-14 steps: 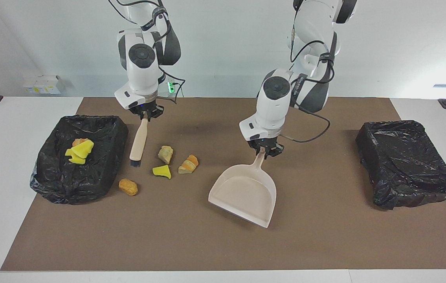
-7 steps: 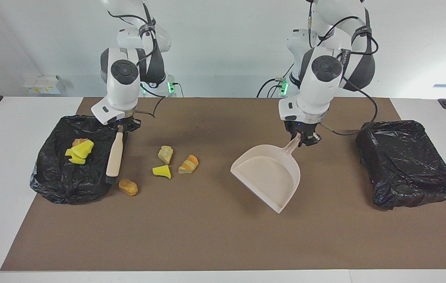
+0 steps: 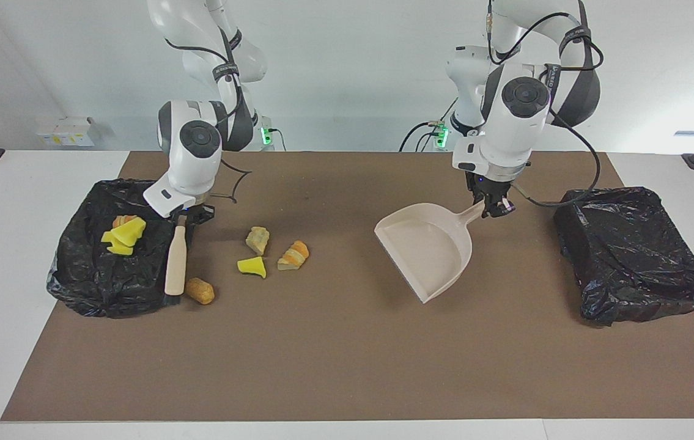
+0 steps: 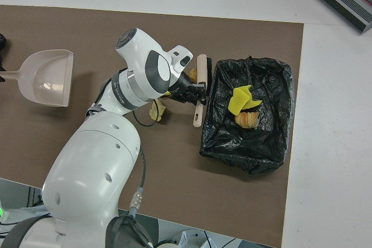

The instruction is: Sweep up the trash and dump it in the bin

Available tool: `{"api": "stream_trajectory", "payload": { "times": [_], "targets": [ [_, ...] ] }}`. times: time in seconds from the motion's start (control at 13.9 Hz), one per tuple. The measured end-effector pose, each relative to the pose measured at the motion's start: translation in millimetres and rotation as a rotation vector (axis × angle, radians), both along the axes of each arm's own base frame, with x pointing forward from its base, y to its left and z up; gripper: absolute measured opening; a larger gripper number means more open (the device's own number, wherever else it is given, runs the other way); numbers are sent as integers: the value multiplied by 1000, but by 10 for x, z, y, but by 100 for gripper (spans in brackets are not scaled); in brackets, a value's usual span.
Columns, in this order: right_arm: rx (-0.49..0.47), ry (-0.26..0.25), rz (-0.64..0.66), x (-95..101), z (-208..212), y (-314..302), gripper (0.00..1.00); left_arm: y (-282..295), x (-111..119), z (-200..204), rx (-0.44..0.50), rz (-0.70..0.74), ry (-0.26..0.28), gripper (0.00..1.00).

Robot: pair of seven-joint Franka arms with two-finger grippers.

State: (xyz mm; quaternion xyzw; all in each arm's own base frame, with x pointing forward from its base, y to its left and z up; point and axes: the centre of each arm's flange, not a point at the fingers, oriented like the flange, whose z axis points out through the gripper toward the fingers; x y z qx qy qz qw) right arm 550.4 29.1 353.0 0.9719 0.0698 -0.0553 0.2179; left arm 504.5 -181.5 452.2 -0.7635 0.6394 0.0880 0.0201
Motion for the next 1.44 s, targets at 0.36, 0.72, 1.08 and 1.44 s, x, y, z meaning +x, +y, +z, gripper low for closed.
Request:
{"api": "stream_trajectory", "payload": {
  "times": [0.36,0.72,1.08,1.44],
  "targets": [
    [72,45,43,-34,-101,281,25,-162,-223,-408,1,80,-3,31],
    [242,104,102,-199,-76,904,25,-476,-467,-671,3,59,-8,31],
    [377,143,114,-475,-68,1698,25,-490,-503,-727,-12,106,0,31],
    [431,137,67,-671,-2,2242,25,-480,-538,-805,-17,168,4,31]
  ]
}}
